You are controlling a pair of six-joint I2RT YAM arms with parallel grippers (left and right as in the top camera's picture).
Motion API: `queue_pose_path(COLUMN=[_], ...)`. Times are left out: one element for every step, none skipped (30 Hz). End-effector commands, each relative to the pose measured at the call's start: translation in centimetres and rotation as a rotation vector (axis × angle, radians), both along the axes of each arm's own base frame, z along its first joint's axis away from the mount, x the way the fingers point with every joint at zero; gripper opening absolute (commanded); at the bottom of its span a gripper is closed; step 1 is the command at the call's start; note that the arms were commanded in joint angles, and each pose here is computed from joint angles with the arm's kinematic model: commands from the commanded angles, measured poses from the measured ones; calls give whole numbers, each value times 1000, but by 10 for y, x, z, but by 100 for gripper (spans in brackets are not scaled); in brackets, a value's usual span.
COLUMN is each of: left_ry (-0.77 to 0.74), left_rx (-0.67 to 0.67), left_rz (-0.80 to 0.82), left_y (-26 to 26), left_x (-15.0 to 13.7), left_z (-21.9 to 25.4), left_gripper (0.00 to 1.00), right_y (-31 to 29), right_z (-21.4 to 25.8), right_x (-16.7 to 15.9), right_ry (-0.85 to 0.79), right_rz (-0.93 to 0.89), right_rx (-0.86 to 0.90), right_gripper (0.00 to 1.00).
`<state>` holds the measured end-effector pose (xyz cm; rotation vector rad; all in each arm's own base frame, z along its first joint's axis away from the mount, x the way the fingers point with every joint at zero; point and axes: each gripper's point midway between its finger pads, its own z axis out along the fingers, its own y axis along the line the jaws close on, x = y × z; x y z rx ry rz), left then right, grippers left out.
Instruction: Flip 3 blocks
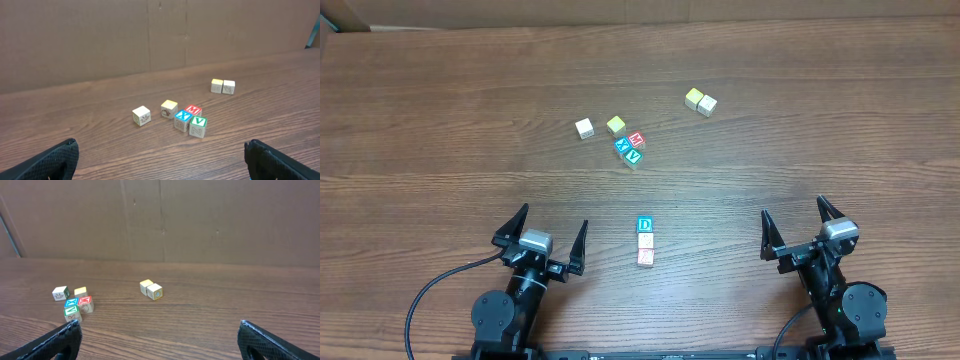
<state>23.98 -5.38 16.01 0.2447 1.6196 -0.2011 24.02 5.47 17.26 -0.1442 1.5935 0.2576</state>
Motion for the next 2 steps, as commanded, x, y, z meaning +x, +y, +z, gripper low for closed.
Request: queue_pose_path(left_ry=[-1,-1], left_rx=[-8,-8], left_rz=[20,20], left_y=[4,4], left_x=[1,1], left_z=[0,0], left_gripper=[100,100], right_y=[-3,-3], right_z=[-1,-1], right_x=[1,1], right_ry=[-7,-7], right_rz=[-15,-15], right_rx=[-3,-3], right_gripper=[100,100])
